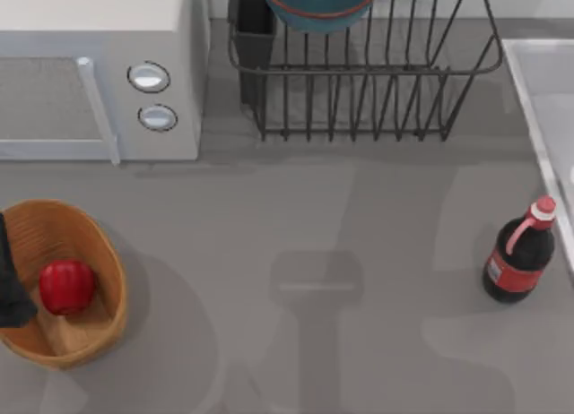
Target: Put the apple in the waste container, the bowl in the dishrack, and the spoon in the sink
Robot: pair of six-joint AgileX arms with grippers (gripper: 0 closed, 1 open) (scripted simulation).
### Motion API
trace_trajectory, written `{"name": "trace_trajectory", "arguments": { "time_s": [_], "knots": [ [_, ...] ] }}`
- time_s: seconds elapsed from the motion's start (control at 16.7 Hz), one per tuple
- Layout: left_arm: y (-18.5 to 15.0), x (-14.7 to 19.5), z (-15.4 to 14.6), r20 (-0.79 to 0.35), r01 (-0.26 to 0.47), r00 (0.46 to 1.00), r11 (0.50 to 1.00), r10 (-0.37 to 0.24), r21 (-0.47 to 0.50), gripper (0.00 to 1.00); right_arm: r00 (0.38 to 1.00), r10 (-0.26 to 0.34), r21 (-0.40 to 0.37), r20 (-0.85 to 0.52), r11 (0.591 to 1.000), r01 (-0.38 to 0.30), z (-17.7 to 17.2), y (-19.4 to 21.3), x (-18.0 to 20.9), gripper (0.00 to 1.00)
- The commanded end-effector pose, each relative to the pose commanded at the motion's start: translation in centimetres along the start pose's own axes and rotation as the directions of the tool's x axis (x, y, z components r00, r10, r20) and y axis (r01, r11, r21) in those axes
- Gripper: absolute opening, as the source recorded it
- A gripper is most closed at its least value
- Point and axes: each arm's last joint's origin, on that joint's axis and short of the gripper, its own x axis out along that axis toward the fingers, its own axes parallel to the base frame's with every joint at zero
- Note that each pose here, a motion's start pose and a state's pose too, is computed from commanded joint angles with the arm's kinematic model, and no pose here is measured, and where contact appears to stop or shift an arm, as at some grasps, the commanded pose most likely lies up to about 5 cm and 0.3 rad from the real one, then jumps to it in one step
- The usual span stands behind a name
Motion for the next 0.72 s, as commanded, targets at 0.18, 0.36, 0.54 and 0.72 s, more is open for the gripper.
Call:
{"name": "trace_trajectory", "arguments": {
  "time_s": [0.18, 0.36, 0.54, 0.72],
  "knots": [
    [0.00, 0.00, 0.00, 0.000, 0.000, 1.000, 1.000, 0.000, 0.000, 1.00, 1.000, 0.000, 0.000, 0.000, 1.000, 0.000, 0.00, 0.00, 0.00, 0.30],
    [0.00, 0.00, 0.00, 0.000, 0.000, 1.000, 1.000, 0.000, 0.000, 1.00, 1.000, 0.000, 0.000, 0.000, 1.000, 0.000, 0.00, 0.00, 0.00, 0.53],
    [0.00, 0.00, 0.00, 0.000, 0.000, 1.000, 1.000, 0.000, 0.000, 1.00, 1.000, 0.000, 0.000, 0.000, 1.000, 0.000, 0.00, 0.00, 0.00, 0.75],
    [0.00, 0.00, 0.00, 0.000, 0.000, 1.000, 1.000, 0.000, 0.000, 1.00, 1.000, 0.000, 0.000, 0.000, 1.000, 0.000, 0.00, 0.00, 0.00, 0.98]
  ]
}}
